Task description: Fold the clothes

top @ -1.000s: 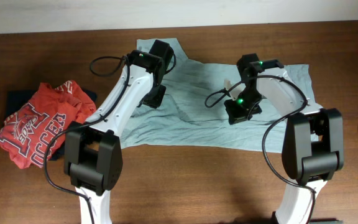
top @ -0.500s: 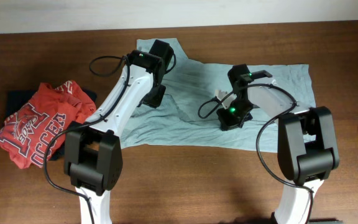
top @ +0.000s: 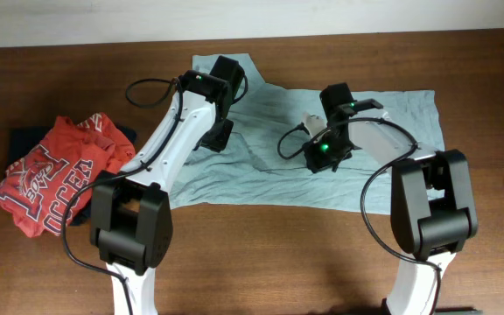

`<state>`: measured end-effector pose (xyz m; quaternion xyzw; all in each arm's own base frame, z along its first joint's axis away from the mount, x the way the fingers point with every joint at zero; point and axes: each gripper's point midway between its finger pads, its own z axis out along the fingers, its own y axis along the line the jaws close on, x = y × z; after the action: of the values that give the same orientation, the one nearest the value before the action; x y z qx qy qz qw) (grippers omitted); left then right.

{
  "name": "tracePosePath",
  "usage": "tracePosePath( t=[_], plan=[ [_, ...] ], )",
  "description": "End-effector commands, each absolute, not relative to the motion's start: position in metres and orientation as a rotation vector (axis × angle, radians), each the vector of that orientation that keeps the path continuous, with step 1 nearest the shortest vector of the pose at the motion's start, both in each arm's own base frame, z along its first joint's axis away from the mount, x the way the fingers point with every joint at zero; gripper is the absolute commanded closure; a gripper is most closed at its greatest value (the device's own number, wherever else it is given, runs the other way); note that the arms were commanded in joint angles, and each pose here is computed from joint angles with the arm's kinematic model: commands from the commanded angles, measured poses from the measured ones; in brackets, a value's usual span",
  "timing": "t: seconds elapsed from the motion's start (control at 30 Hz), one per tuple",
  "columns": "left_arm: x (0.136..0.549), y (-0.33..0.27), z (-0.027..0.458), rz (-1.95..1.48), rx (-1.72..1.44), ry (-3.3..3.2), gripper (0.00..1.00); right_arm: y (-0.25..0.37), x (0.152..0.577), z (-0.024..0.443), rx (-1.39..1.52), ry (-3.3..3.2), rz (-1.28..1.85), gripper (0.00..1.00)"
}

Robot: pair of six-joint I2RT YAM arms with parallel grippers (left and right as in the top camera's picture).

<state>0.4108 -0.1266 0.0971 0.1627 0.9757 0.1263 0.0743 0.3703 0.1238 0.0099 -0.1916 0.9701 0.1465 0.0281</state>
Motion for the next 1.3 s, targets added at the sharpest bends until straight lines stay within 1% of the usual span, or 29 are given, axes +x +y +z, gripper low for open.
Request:
tracePosePath(
  t=[0.0,0.2,0.43,0.7,0.8,0.97,1.13,1.27],
  plan=[
    [0.416,-0.126,0.100,0.397,0.505,2.911,0.52,0.126,0.374,0.024,-0.587,3.019,0.436,0.96],
    [0.417,-0.126,0.101,0.395,0.503,2.906,0.53,0.132,0.347,0.042,-0.582,3.113,0.562,0.96],
    [0.418,-0.127,0.101,0.393,0.501,2.902,0.52,0.139,0.324,0.026,-0.673,3.152,0.577,0.96],
    [0.418,-0.127,0.101,0.393,0.501,2.902,0.52,0.145,0.317,0.002,-0.710,3.122,0.571,0.96],
    [0.418,-0.127,0.101,0.392,0.501,2.902,0.52,0.146,0.326,-0.003,-0.696,3.083,0.551,0.96],
    [0.418,-0.127,0.101,0.393,0.501,2.903,0.52,0.136,0.361,-0.007,-0.591,3.004,0.376,0.96],
    [0.417,-0.126,0.100,0.396,0.504,2.909,0.52,0.137,0.386,0.003,-0.573,2.928,0.322,0.96],
    [0.417,-0.126,0.100,0.395,0.503,2.908,0.52,0.127,0.404,0.014,-0.483,2.913,0.213,0.96]
  ],
)
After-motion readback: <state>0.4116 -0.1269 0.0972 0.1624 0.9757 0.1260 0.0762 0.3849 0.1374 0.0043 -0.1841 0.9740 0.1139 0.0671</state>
